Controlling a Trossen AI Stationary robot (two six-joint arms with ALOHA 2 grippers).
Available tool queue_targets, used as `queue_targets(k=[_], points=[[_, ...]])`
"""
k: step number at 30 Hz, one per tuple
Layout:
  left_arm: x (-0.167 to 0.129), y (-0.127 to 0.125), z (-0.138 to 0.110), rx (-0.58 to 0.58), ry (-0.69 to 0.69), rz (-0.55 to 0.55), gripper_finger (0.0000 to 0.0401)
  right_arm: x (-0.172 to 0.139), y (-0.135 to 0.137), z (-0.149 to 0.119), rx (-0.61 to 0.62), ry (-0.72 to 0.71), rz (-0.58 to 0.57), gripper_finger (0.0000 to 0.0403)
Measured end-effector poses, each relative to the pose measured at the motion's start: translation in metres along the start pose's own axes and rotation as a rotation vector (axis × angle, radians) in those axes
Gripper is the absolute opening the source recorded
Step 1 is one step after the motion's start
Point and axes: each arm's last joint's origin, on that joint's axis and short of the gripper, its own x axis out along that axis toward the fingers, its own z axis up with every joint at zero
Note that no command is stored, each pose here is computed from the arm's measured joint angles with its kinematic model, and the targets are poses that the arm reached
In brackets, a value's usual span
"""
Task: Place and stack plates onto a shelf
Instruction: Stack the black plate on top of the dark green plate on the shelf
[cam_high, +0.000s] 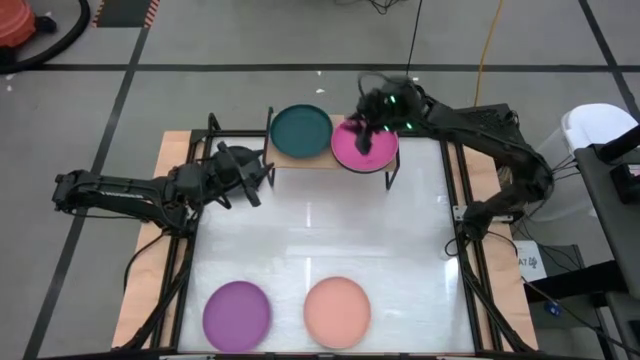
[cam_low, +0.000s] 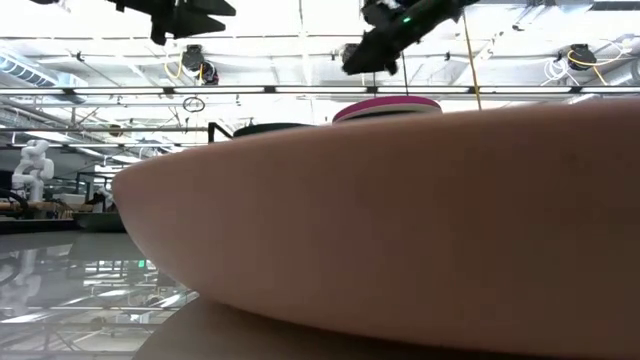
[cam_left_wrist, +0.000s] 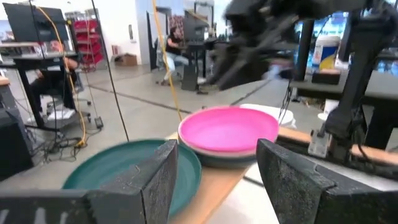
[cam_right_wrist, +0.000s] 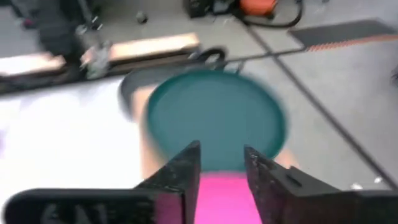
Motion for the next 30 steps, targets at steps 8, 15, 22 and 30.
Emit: queue_targets(k=[8, 15, 22, 30], points=[[0.004, -0.014, 0.000, 0.035, 0.070, -0.055, 0.0223, -0.044, 0.074, -0.083, -0.041, -0.050, 0.090, 0.0150], [0.023, -0.031, -0.005, 0.091, 0.257, -0.021, 0.0223, -0.075, 0.102, -0.159, 0.005, -0.290, 0.166, 0.0150], [0.029, -0.037, -0.008, 0.142, 0.670, -0.005, 0.0223, -0.091, 0.107, -0.198, 0.001, -0.385, 0.221, 0.0151], [0.031, -0.036, -0.026, 0.176, 0.989, 0.068, 0.0223, -0.094, 0.109, -0.208, -0.001, -0.440, 0.237, 0.0151]])
